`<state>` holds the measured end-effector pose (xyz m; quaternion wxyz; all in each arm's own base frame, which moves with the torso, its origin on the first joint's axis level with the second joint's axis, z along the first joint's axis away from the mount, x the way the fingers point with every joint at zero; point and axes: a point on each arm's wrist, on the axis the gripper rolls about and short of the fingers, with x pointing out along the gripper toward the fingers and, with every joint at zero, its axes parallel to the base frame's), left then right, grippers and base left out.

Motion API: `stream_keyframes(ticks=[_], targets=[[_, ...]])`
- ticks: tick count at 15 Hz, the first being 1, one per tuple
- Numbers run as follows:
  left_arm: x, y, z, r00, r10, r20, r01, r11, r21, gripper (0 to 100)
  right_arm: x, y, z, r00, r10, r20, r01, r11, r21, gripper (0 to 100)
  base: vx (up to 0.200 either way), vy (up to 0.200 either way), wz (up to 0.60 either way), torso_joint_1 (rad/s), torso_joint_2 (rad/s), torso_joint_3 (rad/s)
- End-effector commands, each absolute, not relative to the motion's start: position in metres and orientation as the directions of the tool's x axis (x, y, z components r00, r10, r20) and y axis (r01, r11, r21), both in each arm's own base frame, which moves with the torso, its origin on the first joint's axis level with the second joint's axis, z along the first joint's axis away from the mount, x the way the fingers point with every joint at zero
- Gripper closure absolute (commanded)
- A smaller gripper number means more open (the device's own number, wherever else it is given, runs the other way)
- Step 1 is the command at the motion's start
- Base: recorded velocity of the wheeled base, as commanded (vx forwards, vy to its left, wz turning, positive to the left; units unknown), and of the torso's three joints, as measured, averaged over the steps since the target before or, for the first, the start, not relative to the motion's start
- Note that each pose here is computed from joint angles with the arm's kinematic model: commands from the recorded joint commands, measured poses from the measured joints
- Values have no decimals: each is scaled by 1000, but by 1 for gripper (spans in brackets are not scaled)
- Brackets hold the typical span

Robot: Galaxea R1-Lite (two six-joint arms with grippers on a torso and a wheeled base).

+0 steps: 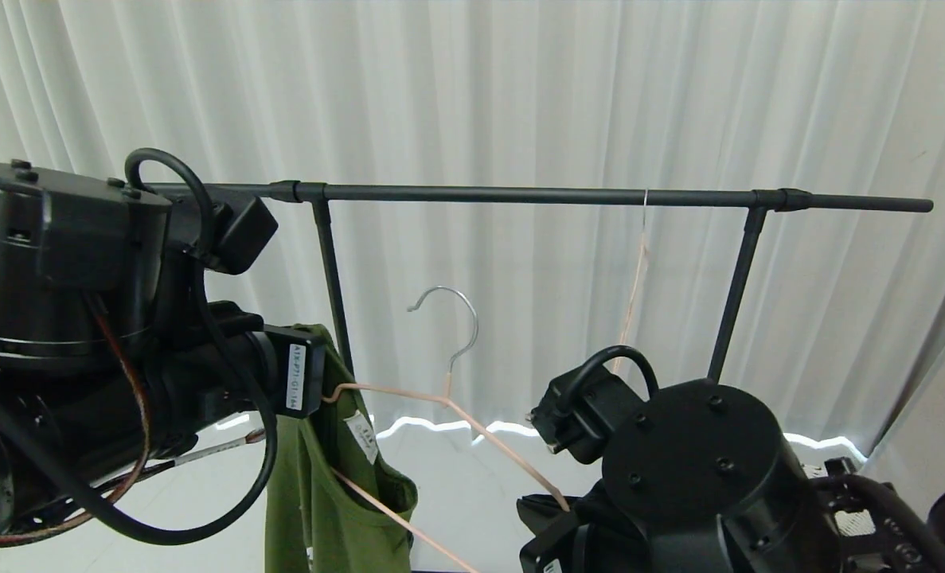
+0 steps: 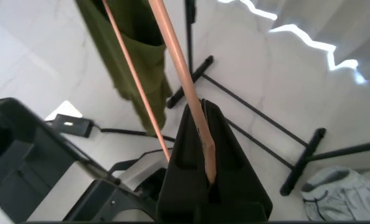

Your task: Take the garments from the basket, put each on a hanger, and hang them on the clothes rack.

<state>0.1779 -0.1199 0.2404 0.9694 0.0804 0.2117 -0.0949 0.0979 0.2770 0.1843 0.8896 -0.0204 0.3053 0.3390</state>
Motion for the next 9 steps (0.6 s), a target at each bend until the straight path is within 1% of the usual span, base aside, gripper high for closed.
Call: stream_keyframes(ticks=[1,5,9], targets=[[187,-113,238,899,-78,-431,149,980,134,100,101,268,185,613,559,-558,-585,796,155,100,0,0,0,0,0,0],[190,-110,234,892,-50,-449,129,980,148,100,105,246,194,664,510,-546,-528,838,140,100,0,0,0,0,0,0],[194,-114,228,882,-46,-470,136,978,160,100,110,242,196,713,465,-525,-478,870,121,100,0,0,0,0,0,0]])
